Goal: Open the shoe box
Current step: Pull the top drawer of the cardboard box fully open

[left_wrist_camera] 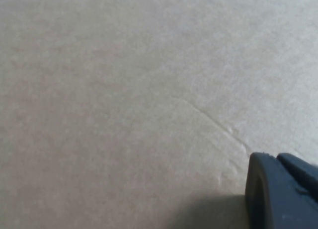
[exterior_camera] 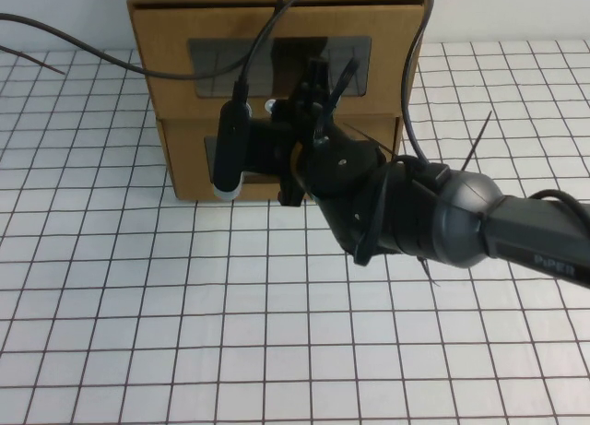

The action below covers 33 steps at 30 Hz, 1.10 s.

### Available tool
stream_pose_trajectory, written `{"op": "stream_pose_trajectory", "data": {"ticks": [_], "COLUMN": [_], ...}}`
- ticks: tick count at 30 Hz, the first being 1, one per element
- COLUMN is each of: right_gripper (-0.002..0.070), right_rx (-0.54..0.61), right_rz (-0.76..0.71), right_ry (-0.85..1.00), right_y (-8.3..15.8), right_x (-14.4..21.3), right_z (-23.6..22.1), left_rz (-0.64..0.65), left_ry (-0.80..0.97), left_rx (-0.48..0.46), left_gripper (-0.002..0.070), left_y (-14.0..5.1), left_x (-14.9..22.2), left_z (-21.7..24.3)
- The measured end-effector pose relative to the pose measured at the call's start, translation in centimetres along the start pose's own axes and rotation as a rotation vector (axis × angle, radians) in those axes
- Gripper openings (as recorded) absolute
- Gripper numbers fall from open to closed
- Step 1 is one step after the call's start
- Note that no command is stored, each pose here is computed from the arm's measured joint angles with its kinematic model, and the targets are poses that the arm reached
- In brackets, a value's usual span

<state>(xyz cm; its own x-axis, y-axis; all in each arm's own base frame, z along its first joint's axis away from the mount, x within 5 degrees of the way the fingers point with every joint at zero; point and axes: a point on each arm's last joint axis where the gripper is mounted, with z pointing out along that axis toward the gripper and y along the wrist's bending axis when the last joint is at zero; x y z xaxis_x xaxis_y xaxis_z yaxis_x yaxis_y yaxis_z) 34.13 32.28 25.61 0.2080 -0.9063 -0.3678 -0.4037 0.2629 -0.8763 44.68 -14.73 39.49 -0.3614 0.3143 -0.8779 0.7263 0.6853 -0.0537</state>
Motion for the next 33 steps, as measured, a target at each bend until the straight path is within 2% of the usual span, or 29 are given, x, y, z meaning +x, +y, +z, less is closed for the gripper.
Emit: {"op": "stream_pose_trajectory", "data": {"ticks": [33], "right_gripper": [0.0010], "right_rx": [-0.108], "right_rz": [-0.049], "right_ry": [-0.044], "right_y": [4.5], "right_x": [-0.6], "right_z": [-11.3], "left_rz": [-0.012], "left_ry": [-0.002], "left_rx": [0.002], "left_gripper": [-0.0002], "left_y": [0.0], "left_x": [0.0], "left_z": [0.0]}}
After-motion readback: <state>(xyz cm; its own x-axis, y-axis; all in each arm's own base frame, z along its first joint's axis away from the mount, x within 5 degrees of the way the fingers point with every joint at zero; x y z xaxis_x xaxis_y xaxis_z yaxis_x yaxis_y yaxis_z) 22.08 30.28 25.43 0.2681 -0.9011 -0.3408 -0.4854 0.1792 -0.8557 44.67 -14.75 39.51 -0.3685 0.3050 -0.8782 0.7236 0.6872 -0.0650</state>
